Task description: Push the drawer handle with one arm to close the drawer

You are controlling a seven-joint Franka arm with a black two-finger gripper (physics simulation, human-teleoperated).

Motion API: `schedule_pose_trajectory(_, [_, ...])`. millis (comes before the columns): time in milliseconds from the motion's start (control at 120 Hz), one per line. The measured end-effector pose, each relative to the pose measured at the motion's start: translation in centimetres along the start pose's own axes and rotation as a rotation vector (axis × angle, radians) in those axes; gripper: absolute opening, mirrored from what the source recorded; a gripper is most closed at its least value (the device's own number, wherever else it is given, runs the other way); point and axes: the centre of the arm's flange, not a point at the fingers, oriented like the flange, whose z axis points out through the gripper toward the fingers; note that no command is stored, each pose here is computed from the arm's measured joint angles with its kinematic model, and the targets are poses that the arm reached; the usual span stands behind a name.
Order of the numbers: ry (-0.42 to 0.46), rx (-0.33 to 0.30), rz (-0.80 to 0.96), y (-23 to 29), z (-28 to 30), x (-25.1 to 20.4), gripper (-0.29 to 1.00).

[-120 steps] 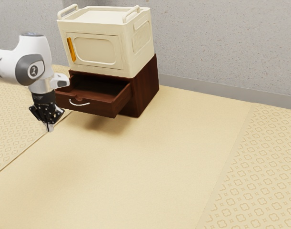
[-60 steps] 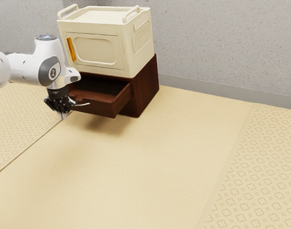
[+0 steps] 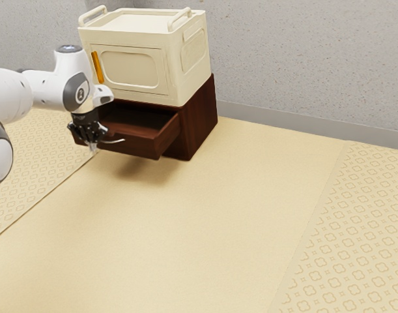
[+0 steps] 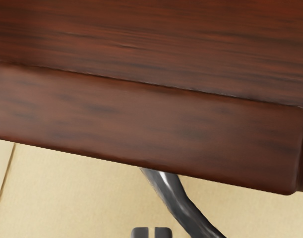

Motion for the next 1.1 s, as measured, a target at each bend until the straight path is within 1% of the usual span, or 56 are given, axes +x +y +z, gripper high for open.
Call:
schedule_pose_trajectory(167, [0.019, 0.005, 0.022, 0.4, 0.4, 1.5, -0.08])
schedule_pose_trajectory(392, [0.065, -0.008, 0.059, 2.0, -0.2, 2.5, -0.08])
schedule_pose_trajectory(600, [0.138, -0.013, 0.082, 3.1, -1.2, 3.5, -0.08])
schedule_pose_trajectory(825, [0.193, -0.016, 0.1, 4.0, -1.0, 4.2, -0.08])
schedule_pose_trajectory(967, [0.243, -0.009, 0.111, 4.5, -1.3, 5.6, -0.08])
schedule_pose_trajectory(1100, [0.28, -0.014, 0.123, 5.4, -1.3, 6.8, -0.08])
